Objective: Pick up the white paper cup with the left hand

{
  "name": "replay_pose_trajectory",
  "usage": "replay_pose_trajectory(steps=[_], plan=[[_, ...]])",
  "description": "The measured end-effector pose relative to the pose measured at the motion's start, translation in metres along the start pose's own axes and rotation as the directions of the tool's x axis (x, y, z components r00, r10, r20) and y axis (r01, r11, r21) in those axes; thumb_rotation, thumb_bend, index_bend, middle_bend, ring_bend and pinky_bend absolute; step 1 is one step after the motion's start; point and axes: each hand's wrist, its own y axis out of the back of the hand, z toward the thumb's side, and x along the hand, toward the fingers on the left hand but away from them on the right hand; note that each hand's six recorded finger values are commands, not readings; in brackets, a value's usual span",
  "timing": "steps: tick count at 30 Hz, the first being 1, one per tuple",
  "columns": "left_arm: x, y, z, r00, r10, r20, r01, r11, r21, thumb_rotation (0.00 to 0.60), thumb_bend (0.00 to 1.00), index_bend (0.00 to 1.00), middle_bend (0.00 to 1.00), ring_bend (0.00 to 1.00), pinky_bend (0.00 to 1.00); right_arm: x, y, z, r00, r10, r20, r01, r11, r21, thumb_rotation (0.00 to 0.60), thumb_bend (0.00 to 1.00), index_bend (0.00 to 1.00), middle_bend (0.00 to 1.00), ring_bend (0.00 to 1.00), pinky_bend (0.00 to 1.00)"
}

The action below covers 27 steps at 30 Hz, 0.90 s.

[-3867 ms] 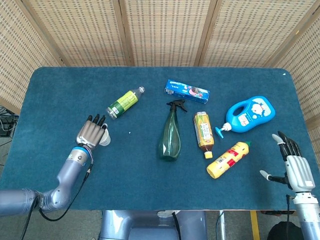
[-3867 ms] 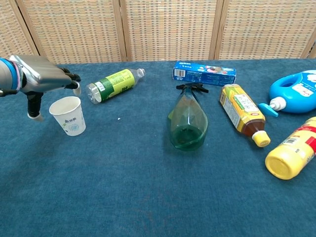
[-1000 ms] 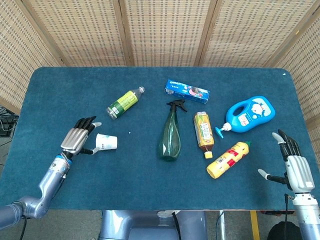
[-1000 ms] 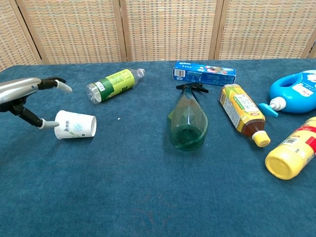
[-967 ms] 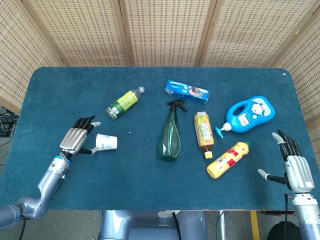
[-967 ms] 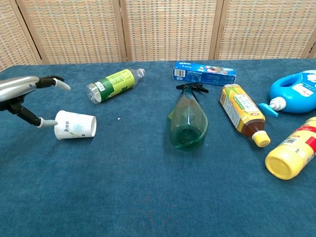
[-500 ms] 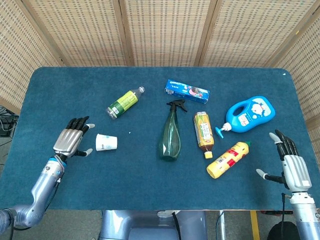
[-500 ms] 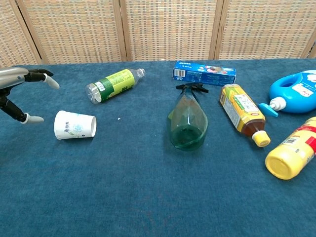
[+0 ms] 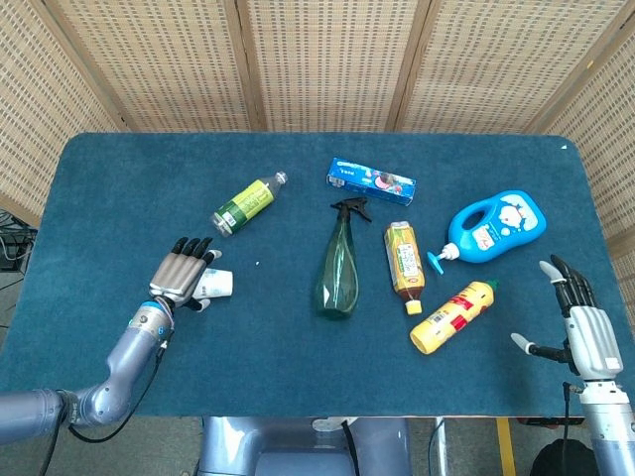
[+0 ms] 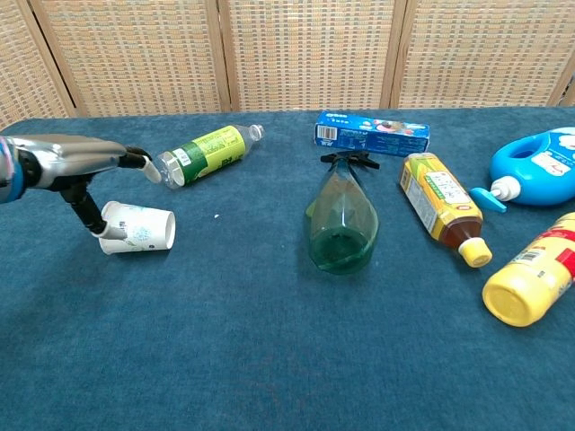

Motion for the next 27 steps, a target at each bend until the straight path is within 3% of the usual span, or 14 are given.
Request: replay_pose_trajectory(steps=[13,27], plan=[[0.018,-0.015,0.027,0.998,-0.051,-0.022,0.053,0.993,0.107,0.547,0.26,0.18,0.00,0.00,0.02,-0.001,0.008,-0.002,1.000,-0.018,0.005,0.018,0.999,-0.032,0.600,0.10,0.08,0.00,0.00,0.00],[0.028,-0.026,0.030,0.999,-0.021,-0.037,0.026,0.988,0.154,0.600,0.30,0.40,0.14,0.07,0.12,-0.002,0.019,-0.006,0.998,-0.056,0.019,0.057,0.996,-0.061,0.600,0.10,0.09,0.00,0.00,0.00]])
